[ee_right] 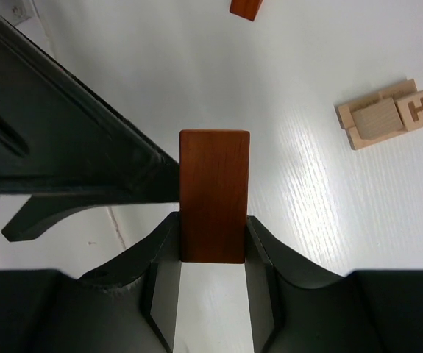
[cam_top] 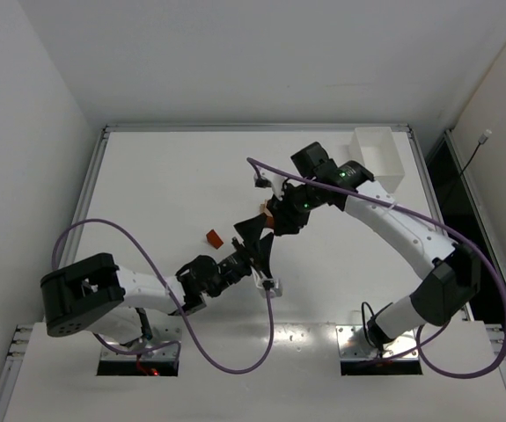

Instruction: Build the wood block tower

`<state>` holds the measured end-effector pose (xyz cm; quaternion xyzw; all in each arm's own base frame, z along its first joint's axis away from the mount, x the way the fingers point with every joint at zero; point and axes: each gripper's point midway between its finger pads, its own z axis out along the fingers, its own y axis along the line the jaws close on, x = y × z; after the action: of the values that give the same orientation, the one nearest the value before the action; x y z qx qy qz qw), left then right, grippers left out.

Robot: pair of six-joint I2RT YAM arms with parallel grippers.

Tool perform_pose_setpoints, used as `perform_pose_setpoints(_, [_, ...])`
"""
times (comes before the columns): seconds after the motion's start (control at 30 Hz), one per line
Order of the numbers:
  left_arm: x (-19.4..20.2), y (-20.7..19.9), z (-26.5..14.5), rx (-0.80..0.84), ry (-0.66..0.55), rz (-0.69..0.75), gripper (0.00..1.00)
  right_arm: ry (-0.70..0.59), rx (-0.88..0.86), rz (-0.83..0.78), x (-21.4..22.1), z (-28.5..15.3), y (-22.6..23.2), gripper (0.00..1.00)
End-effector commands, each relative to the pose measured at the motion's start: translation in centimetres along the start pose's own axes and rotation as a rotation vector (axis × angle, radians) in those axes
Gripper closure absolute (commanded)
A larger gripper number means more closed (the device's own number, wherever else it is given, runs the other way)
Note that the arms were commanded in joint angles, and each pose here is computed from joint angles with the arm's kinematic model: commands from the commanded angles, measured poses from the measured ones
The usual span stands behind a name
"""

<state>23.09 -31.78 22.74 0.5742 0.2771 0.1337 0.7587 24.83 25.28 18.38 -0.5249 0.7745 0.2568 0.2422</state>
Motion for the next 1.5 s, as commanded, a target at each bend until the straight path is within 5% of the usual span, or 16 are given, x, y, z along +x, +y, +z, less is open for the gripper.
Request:
perform_pose_setpoints(0.0, [-0.8, 2.3, -0.2, -0.075, -0.003, -0.041, 0.25, -0.041, 0.050, -0.028, -0.5, -1.0, 0.0, 1.00])
perform_pose_setpoints(0.17, [0.7, 2.2, -0.6, -0.074, 0.096, -0.083, 0.23, 0.001, 0.141, 0.075, 1.9, -0.7, -2.1, 1.00])
perform_pose_setpoints(0.27, [2.4, 3.0, -1.0, -0.103, 0.232, -0.154, 0.23, 0.020, 0.249, 0.266, 4.5, -0.9, -4.9, 1.00])
perform_pose_setpoints(0.57, [9.1, 7.5, -1.4, -0.229, 0.817, -0.495, 0.23, 0.102, 0.612, 0.735, 10.1, -0.9, -11.9, 1.00])
perform_pose_setpoints(1.03, [17.8, 11.4, -6.5, -0.515, 1.127, -0.772, 0.26, -0.200, 0.700, 0.773, 1.1, 2.2, -13.3, 1.00])
perform_pose_setpoints(1.13, [19.2, 11.1, -7.8, -0.534, 1.189, -0.779, 0.34, -0.225, 0.721, 0.763, 0.3, 2.9, -12.6, 1.00])
perform_pose_setpoints(1.47, [23.5, 12.2, -9.9, -0.633, 1.288, -0.824, 0.34, -0.198, 0.752, 0.842, 0.4, 5.3, -13.4, 1.00])
